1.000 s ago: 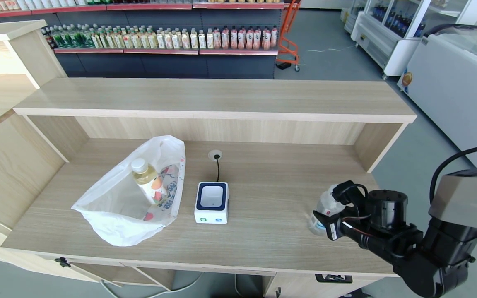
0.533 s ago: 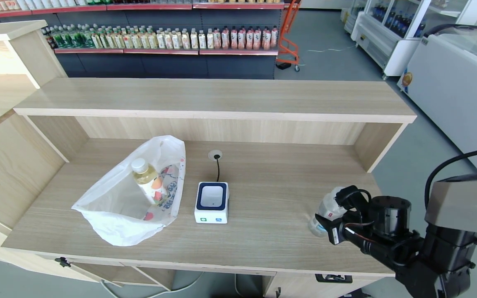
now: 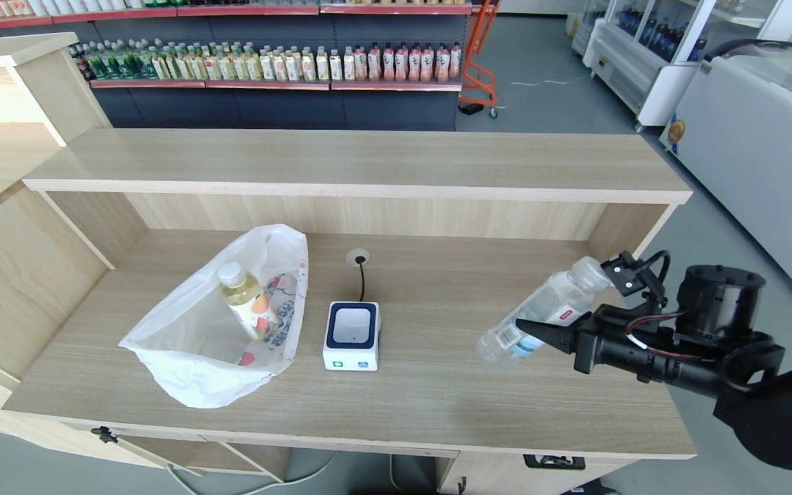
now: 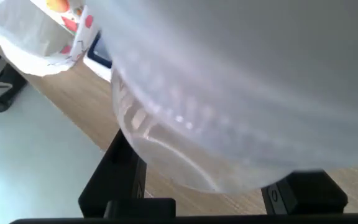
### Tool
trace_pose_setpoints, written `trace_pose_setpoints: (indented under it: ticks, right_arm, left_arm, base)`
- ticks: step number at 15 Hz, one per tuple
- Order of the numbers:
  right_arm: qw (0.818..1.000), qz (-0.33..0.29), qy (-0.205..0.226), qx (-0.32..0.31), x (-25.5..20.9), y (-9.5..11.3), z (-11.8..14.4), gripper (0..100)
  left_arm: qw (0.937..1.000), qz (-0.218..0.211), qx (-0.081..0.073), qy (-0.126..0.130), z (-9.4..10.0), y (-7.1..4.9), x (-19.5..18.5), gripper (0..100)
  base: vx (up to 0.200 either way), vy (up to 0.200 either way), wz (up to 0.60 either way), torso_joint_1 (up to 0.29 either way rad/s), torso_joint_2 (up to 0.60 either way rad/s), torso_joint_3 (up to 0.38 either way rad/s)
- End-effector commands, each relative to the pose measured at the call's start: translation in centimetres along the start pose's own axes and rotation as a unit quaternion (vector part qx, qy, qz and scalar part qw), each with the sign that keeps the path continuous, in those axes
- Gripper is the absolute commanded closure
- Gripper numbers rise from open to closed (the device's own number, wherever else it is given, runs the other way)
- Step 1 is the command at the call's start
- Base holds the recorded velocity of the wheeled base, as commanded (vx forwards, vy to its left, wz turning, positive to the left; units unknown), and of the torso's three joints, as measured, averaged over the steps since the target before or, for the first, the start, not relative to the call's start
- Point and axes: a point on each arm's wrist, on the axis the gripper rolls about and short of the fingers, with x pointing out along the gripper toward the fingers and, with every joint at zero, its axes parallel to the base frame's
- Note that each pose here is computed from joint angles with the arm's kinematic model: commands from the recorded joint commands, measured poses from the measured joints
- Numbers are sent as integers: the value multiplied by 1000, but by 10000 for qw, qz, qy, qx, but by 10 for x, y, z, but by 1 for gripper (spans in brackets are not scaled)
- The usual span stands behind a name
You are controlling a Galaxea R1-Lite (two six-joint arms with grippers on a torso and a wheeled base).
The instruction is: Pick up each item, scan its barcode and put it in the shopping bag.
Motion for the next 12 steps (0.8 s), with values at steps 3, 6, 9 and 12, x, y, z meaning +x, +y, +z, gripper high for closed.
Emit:
trace_pose_setpoints:
  ticks: [3,6,9,12]
  right_arm:
    - [9979,511,-386,-95,-11,15,24,100]
    - [9970,769,-126,-29,-20,27,6,100]
    - [9842,1760,-129,-153,-29,38,9,100]
    - [9685,2424,-115,-566,-26,47,6,100]
  left_arm:
    - [10000,2,-2,-2,0,0,0,0]
    - [10000,2,-2,-2,0,0,0,0]
    - [10000,2,-2,-2,0,0,0,0]
    - [10000,2,-2,-2,0,0,0,0]
  base:
    - [0,0,0,0,0,0]
    - [0,0,0,0,0,0]
    - [0,0,0,0,0,0]
    - [0,0,0,0,0,0]
